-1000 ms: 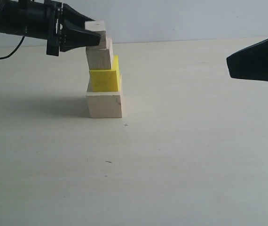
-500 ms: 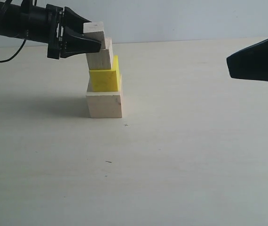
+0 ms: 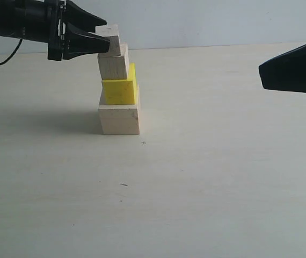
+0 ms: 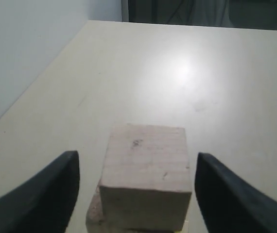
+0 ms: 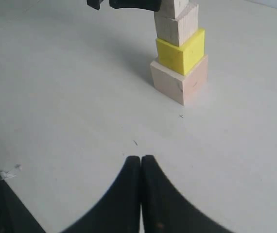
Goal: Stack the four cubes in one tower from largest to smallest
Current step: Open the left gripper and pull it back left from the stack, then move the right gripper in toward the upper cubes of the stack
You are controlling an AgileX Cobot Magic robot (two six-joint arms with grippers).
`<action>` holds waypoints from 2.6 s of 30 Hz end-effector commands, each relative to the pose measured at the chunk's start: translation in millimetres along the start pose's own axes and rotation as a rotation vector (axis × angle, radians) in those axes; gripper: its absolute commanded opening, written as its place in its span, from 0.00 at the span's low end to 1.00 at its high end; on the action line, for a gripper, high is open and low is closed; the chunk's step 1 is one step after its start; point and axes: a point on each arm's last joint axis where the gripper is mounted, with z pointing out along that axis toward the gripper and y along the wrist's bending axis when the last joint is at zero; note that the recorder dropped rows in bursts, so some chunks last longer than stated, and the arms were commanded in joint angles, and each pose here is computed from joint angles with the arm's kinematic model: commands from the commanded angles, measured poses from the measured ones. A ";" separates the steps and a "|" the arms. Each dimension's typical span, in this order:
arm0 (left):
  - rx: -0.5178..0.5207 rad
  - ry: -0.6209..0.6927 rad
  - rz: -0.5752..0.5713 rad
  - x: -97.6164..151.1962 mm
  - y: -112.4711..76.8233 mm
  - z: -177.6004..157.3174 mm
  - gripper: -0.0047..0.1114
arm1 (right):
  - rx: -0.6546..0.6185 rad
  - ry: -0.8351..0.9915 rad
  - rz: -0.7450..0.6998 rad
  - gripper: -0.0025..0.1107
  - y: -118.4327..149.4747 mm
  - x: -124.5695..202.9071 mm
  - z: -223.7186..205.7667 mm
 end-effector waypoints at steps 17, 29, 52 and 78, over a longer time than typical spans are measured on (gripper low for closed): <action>-0.073 0.107 -0.021 -30.6 -8.8 -51.3 0.04 | -0.002 -0.011 0.016 0.02 0.2 0.6 -1.6; -0.058 0.091 -0.109 -10.2 -0.1 -41.0 0.04 | -0.002 -0.011 0.024 0.02 0.2 0.6 -1.6; -0.027 0.066 -0.091 -10.9 -3.4 -15.6 0.04 | -0.001 -0.016 0.023 0.02 0.1 0.1 -1.6; -0.107 0.074 -0.092 -10.3 3.6 -15.4 0.04 | -0.020 -0.015 0.039 0.02 1.8 0.2 -1.6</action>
